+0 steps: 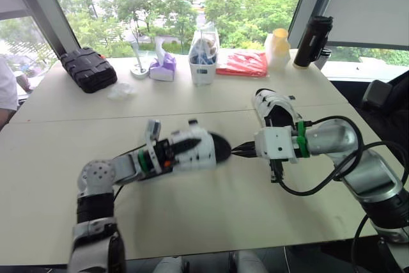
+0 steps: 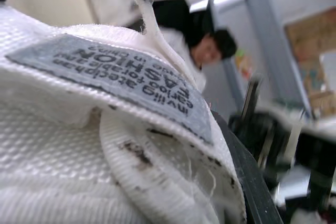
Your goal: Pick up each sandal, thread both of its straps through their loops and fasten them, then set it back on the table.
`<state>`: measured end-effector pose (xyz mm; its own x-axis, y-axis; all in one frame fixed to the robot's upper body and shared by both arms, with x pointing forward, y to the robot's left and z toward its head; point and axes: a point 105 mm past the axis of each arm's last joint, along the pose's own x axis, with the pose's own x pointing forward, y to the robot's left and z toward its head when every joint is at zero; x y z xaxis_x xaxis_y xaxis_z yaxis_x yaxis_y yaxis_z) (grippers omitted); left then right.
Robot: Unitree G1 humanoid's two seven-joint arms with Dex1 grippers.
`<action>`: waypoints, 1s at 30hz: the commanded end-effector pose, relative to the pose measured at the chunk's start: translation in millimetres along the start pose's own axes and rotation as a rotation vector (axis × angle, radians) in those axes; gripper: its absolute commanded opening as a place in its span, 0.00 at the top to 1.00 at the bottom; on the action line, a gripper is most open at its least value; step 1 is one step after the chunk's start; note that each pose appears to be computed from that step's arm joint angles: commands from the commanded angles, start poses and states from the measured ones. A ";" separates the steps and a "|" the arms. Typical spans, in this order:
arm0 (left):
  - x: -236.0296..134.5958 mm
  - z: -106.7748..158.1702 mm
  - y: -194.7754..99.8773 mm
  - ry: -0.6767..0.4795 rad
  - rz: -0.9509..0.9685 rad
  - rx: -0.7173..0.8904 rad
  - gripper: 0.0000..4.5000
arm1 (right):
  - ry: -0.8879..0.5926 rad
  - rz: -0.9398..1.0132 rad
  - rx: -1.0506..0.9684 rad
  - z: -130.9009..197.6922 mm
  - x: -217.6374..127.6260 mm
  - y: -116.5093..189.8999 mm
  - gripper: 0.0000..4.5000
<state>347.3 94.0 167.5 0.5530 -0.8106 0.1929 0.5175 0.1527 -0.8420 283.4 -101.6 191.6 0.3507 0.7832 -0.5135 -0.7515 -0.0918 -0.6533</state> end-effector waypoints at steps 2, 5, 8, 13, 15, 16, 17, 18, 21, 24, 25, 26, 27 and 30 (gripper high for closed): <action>8.8 82.7 3.1 -0.479 0.146 0.091 1.00 | -0.019 -0.021 -0.034 8.1 1.8 -2.4 1.00; 13.4 106.1 18.7 -0.669 0.259 0.081 1.00 | -0.024 -0.015 -0.028 7.6 5.2 -0.7 1.00; 13.2 117.2 30.1 -0.787 0.326 0.048 1.00 | -0.024 -0.012 -0.026 6.8 7.7 -0.2 1.00; 11.7 120.0 52.5 -0.883 0.448 0.005 1.00 | -0.021 -0.002 -0.022 5.2 9.8 2.3 1.00; 12.8 118.2 58.9 -0.896 0.478 0.000 1.00 | -0.020 0.001 -0.022 4.7 10.7 2.9 1.00; 13.8 117.2 60.8 -0.898 0.483 -0.003 1.00 | -0.020 0.002 -0.022 4.5 11.3 2.9 1.00; 14.8 115.9 62.6 -0.906 0.485 -0.014 1.00 | -0.020 0.002 -0.022 4.4 11.6 2.9 1.00; 15.9 114.8 64.0 -0.909 0.485 -0.020 1.00 | -0.021 0.003 -0.022 4.4 12.1 2.8 1.00; 15.6 111.5 71.1 -0.921 0.518 -0.055 1.00 | -0.023 0.003 -0.022 4.7 12.6 2.0 1.00; 12.4 108.4 75.8 -0.918 0.550 -0.059 0.80 | -0.022 0.003 -0.022 4.1 13.5 2.3 1.00; 11.4 106.6 76.3 -0.907 0.555 -0.050 0.74 | -0.023 0.002 -0.022 4.1 13.8 2.2 1.00; 9.7 104.6 76.9 -0.900 0.559 -0.051 0.64 | -0.025 0.000 -0.021 4.1 14.2 1.8 1.00; 8.4 103.2 77.1 -0.896 0.560 -0.052 0.52 | -0.026 -0.002 -0.020 4.3 14.3 1.7 1.00; 0.3 97.3 79.2 -0.877 0.595 -0.051 0.17 | -0.026 -0.002 -0.023 4.1 14.7 1.9 1.00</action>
<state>454.4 159.8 147.5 0.9960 0.0835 0.0303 0.0003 0.3386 -0.9409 285.9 -91.2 178.1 0.3324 0.7886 -0.5174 -0.7651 -0.0953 -0.6368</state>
